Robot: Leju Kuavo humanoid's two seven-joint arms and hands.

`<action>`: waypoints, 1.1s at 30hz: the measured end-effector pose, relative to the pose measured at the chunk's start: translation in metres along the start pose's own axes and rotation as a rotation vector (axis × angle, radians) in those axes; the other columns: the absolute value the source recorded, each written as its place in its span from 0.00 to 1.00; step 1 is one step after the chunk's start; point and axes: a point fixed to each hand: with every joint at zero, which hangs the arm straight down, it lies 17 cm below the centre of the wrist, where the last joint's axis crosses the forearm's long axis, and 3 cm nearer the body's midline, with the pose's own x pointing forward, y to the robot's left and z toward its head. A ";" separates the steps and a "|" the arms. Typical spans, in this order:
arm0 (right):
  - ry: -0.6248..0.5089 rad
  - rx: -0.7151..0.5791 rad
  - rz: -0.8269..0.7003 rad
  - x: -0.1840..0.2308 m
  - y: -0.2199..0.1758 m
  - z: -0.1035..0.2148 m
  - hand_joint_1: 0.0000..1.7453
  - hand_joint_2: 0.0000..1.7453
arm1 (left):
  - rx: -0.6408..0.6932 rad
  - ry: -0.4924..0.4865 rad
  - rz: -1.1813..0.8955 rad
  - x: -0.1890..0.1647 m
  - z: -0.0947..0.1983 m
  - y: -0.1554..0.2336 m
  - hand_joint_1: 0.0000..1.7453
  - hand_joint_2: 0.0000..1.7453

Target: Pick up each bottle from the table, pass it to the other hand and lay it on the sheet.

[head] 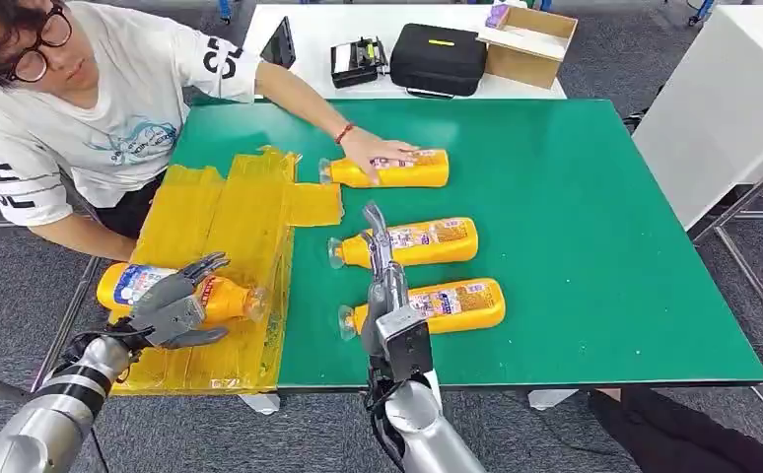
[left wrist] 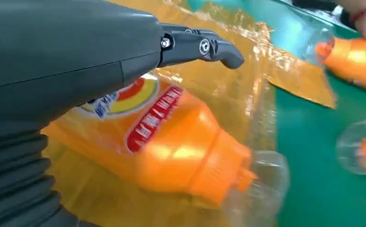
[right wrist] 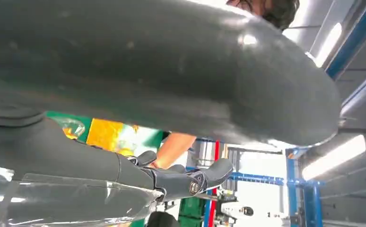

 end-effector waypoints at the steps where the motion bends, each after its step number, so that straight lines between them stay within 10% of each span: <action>1: 0.003 0.005 -0.002 -0.001 0.001 0.000 0.00 0.00 | 0.000 -0.006 0.020 0.002 0.000 -0.001 0.00 0.00; 15: 0.033 0.019 0.000 -0.013 0.005 0.005 0.00 0.00 | 0.032 -0.034 0.099 0.008 0.003 0.000 0.00 0.00; 16: 0.034 0.021 0.002 -0.013 0.006 0.005 0.00 1.00 | 0.067 -0.047 0.111 0.012 0.001 0.004 0.00 0.00; 18: 0.043 0.034 0.028 -0.016 0.008 0.006 0.00 1.00 | 0.220 -0.074 0.143 0.022 -0.004 0.022 0.00 0.00; 19: 0.056 0.047 0.053 -0.019 0.010 0.006 0.00 1.00 | 0.326 -0.074 0.162 0.025 -0.004 0.034 0.00 1.00; 26: 0.202 0.281 0.407 -0.069 0.017 0.023 0.00 1.00 | 1.073 -0.083 0.229 0.044 0.054 0.153 0.00 1.00; 33: 0.460 0.533 0.657 -0.138 -0.069 0.083 0.00 1.00 | 1.328 -0.093 0.270 0.046 0.129 0.168 0.00 1.00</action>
